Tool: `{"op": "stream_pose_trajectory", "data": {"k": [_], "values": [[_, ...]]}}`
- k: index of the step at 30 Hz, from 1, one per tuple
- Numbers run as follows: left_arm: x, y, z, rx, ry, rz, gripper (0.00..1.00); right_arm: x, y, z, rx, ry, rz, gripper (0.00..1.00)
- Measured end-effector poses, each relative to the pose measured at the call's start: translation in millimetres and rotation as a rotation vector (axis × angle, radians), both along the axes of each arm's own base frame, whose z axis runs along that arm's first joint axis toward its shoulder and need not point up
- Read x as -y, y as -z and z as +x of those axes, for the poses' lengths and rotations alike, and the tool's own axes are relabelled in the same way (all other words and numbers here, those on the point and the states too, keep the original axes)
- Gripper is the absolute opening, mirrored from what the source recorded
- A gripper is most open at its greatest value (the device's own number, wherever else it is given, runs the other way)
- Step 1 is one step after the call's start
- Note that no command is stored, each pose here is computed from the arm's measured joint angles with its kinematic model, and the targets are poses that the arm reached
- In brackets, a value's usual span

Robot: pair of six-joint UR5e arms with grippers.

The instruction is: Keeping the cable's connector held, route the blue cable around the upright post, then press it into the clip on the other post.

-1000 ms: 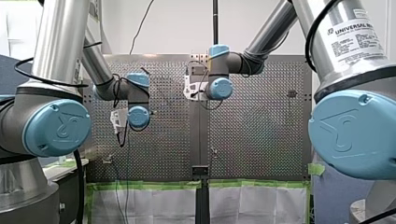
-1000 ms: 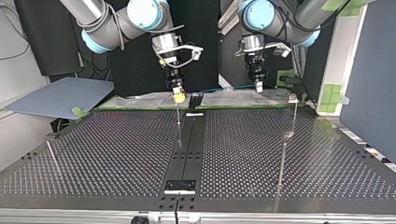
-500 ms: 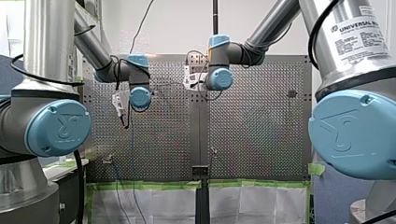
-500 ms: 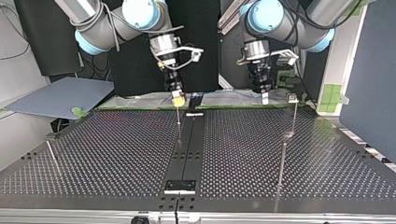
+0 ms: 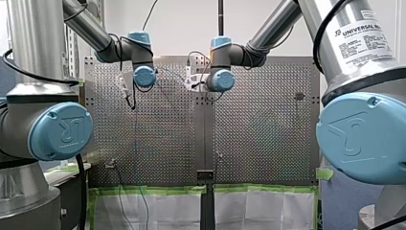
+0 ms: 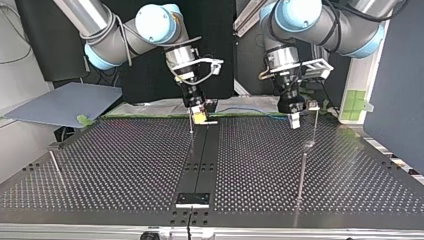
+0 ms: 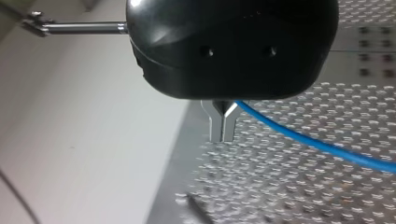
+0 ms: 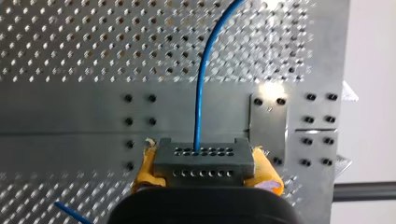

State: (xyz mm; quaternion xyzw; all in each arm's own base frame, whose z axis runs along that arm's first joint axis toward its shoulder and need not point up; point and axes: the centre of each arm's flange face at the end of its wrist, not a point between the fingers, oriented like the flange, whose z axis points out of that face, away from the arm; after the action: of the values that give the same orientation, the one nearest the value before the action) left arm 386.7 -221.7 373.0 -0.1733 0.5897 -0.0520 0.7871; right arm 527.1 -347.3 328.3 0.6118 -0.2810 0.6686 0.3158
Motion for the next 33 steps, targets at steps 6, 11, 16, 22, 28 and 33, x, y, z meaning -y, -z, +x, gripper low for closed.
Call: {"op": "stream_pose_trajectory", "data": {"k": [6, 11, 16, 22, 28, 33], "values": [[-7.9, -39, -0.9, 0.048, -0.011, -0.021, 0.00, -0.3, -20, 12.3, 0.021, -0.033, -0.010, 0.00], [-16.5, -70, -3.1, 0.087, -0.022, -0.036, 0.00, -0.9, -34, 22.4, 0.036, -0.066, -0.009, 0.00], [-24.5, -106, -8.7, 0.133, -0.014, -0.046, 0.00, 0.9, -46, 29.3, 0.042, -0.086, -0.004, 0.00], [-30.7, -129, -5.4, 0.137, -0.003, -0.034, 0.00, 7.1, -63, 38.0, 0.068, -0.101, -0.006, 0.00], [-33.5, -124, 9.8, 0.080, 0.017, -0.017, 0.00, 15.7, -76, 49.0, 0.089, -0.116, -0.015, 0.00], [-42.0, -130, 10.8, 0.079, 0.033, -0.016, 0.00, 22.0, -89, 58.2, 0.115, -0.132, -0.030, 0.00]]}}
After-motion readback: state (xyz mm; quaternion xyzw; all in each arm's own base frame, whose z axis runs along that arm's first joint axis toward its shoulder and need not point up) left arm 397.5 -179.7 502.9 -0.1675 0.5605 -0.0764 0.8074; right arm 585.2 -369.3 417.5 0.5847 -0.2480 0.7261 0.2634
